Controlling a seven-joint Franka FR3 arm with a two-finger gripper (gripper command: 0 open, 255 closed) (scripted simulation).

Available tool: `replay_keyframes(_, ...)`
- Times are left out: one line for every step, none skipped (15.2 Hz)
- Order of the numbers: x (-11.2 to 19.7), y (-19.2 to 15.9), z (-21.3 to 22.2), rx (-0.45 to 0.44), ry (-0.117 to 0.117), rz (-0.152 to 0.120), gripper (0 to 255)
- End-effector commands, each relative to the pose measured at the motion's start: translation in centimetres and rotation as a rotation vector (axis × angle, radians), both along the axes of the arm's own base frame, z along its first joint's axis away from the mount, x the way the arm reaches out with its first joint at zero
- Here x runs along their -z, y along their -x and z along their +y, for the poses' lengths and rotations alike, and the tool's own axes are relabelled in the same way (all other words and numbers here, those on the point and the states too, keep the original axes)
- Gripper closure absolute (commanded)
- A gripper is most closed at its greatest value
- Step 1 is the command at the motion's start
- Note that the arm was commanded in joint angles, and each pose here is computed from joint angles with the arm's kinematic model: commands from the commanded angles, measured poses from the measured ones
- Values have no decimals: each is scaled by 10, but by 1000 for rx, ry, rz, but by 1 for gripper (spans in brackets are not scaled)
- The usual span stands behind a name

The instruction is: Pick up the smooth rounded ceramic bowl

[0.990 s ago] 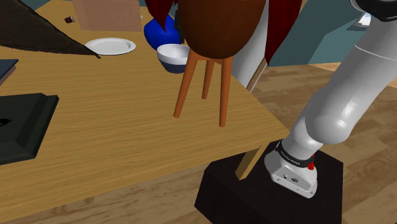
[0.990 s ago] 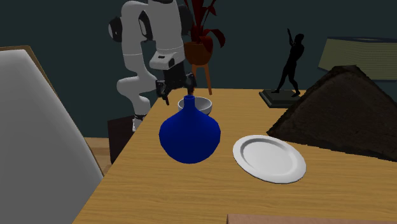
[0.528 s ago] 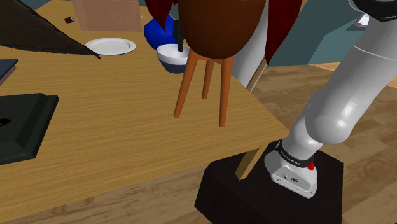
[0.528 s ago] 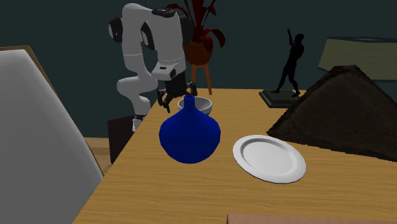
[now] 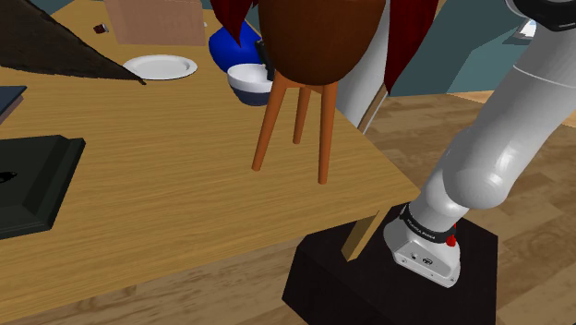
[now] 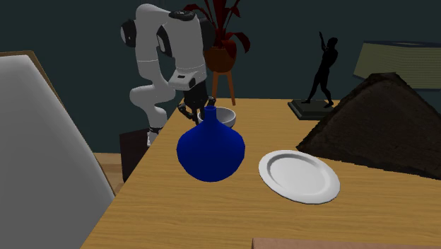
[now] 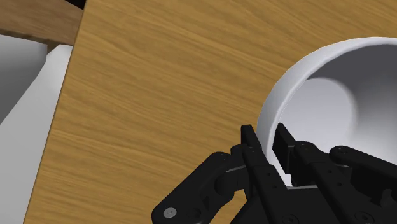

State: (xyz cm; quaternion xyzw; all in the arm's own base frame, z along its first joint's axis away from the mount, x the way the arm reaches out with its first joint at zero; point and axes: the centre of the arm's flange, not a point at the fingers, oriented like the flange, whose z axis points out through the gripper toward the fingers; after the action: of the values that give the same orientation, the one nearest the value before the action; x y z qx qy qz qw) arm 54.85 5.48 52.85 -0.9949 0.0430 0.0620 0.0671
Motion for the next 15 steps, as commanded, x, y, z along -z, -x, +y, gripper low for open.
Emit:
replay_keyframes(1,0,0,0,0,1,255)
replay_keyframes(1,0,0,0,0,1,255)
replay_keyframes(0,-1,0,0,0,1,255)
replay_keyframes(-5,-1,0,0,0,1,255)
replay_keyframes(-10,-1,0,0,0,1,255)
replay_keyframes(-15,-1,0,0,0,1,255)
replay_keyframes(-21,-1,0,0,0,1,255)
replay_keyframes(-26,-1,0,0,0,1,255)
replay_keyframes(-31,-1,0,0,0,1,255)
replay_keyframes(-36,-1,0,0,0,1,255)
replay_keyframes(-42,-1,0,0,0,1,255)
replay_keyframes(-47,-1,0,0,0,1,255)
replay_keyframes(-52,-1,0,0,0,1,255)
replay_keyframes(-58,-1,0,0,0,1,255)
replay_keyframes(-63,-1,0,0,0,1,255)
